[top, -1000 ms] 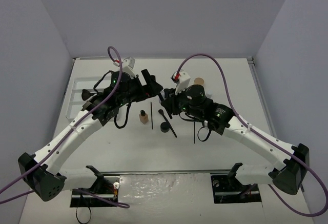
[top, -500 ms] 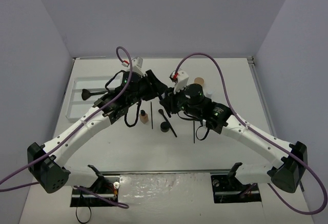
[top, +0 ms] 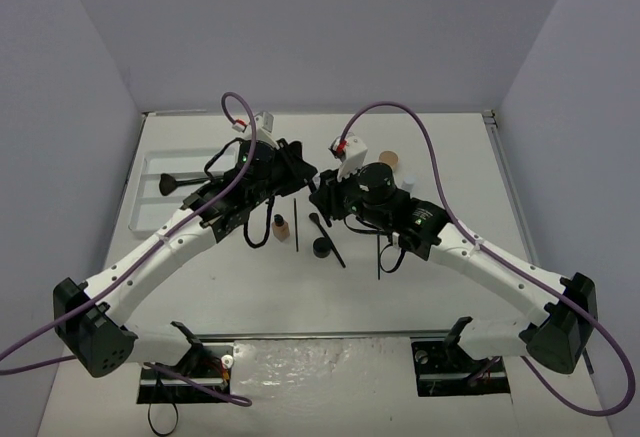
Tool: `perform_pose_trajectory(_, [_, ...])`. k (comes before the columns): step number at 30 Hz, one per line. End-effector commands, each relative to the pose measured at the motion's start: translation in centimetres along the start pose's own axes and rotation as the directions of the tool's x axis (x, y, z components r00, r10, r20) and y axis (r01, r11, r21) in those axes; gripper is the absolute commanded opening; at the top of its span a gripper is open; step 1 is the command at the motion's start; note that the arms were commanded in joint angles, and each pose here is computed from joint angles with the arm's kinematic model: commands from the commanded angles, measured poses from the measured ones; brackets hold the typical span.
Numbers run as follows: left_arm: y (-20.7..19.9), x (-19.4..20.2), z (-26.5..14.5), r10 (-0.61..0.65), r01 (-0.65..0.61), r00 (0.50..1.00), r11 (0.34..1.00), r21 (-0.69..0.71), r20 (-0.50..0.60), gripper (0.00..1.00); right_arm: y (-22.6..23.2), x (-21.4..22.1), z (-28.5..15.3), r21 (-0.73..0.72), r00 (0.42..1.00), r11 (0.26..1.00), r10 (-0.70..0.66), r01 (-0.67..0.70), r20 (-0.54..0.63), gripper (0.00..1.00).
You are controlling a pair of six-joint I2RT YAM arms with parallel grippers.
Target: Organize the makeup
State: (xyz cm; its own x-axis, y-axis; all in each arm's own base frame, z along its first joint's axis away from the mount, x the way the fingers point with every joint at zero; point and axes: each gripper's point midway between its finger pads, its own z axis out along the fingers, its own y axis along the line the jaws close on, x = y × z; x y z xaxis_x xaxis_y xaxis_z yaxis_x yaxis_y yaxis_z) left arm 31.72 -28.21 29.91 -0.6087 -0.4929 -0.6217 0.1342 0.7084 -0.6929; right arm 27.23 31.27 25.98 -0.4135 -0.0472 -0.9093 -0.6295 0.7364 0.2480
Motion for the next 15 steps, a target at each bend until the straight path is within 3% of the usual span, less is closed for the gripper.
perform_pose_trajectory(1, [-1.5, -3.4, -1.7, -0.025, 0.019, 0.993, 0.998, 0.053, 0.111, 0.0, 0.5, -3.7, 0.0, 0.002, 0.993, 1.0, -0.009, 0.009, 0.116, 0.44])
perform_pose_trajectory(7, [4.5, -7.6, -1.9, -0.092, 0.11, 0.975, 0.991, -0.082, 0.2, 0.01, -1.1, -3.4, -1.0, 0.064, 0.993, 0.998, -0.016, 0.009, 0.115, 0.71])
perform_pose_trajectory(12, [11.9, -13.3, -3.5, -0.143, 0.228, 0.923, 0.952, -0.206, 0.357, 0.04, -3.1, -2.6, -2.2, 0.126, 0.995, 0.992, -0.019, 0.006, 0.101, 0.91])
perform_pose_trajectory(15, [17.0, -16.6, -4.5, -0.183, 0.328, 0.871, 0.908, -0.262, 0.457, 0.05, -4.4, -2.0, -2.8, 0.157, 0.996, 0.988, -0.013, -0.001, 0.09, 0.98])
